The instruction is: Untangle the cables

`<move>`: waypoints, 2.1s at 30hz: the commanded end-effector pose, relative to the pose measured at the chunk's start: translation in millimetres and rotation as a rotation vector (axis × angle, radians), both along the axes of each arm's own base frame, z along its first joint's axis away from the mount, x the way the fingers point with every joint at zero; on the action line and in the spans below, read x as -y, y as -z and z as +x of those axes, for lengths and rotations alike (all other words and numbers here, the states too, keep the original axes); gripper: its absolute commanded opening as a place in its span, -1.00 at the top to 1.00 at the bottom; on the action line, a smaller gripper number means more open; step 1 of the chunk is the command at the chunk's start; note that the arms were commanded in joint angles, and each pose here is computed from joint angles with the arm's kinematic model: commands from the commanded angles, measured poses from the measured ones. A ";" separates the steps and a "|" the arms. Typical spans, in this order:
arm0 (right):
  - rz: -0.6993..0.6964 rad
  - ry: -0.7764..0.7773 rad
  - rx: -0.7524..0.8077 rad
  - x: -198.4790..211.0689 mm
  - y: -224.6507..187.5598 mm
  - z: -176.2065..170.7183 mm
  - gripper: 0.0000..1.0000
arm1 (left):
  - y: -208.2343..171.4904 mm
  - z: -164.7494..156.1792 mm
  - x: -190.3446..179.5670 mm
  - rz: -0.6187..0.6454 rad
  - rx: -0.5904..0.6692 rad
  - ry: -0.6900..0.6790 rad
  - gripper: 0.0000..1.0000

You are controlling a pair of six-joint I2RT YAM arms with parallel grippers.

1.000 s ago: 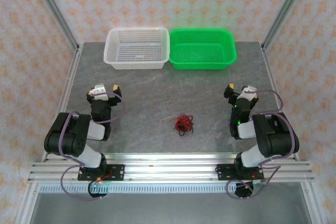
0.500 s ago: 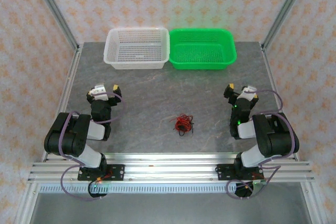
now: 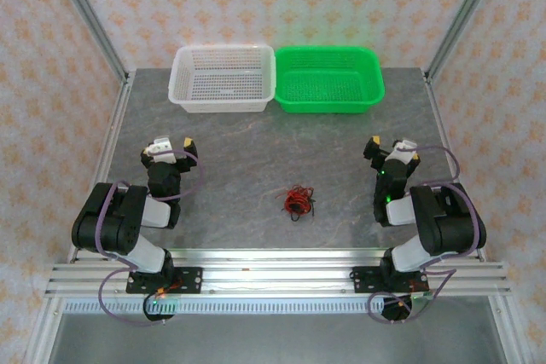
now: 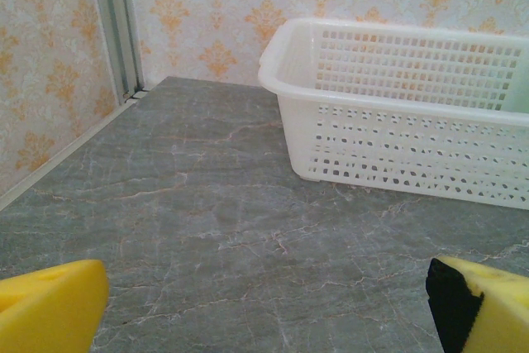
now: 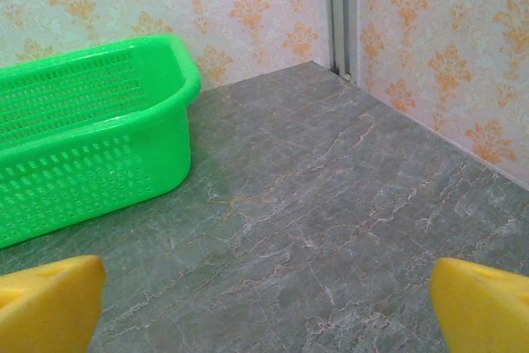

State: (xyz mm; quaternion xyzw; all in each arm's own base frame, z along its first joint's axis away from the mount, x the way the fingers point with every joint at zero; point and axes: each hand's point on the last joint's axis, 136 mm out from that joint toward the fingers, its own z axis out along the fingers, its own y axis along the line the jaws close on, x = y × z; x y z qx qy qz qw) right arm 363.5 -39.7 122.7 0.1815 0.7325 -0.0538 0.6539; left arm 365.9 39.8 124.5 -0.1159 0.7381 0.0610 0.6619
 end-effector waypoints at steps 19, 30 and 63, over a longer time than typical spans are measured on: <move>0.063 -0.019 -0.095 -19.7 -55.2 6.0 -0.86 | -85.1 -11.0 -25.7 -0.198 0.041 -0.225 -0.69; 0.339 -0.263 -0.437 -99.6 -67.3 -61.2 -0.74 | -114.2 -15.5 44.4 -0.505 -0.085 -0.014 -0.75; 0.302 -0.690 -0.881 -286.5 52.1 -146.6 -0.25 | -88.1 -65.5 137.3 -0.571 -0.363 0.298 -0.77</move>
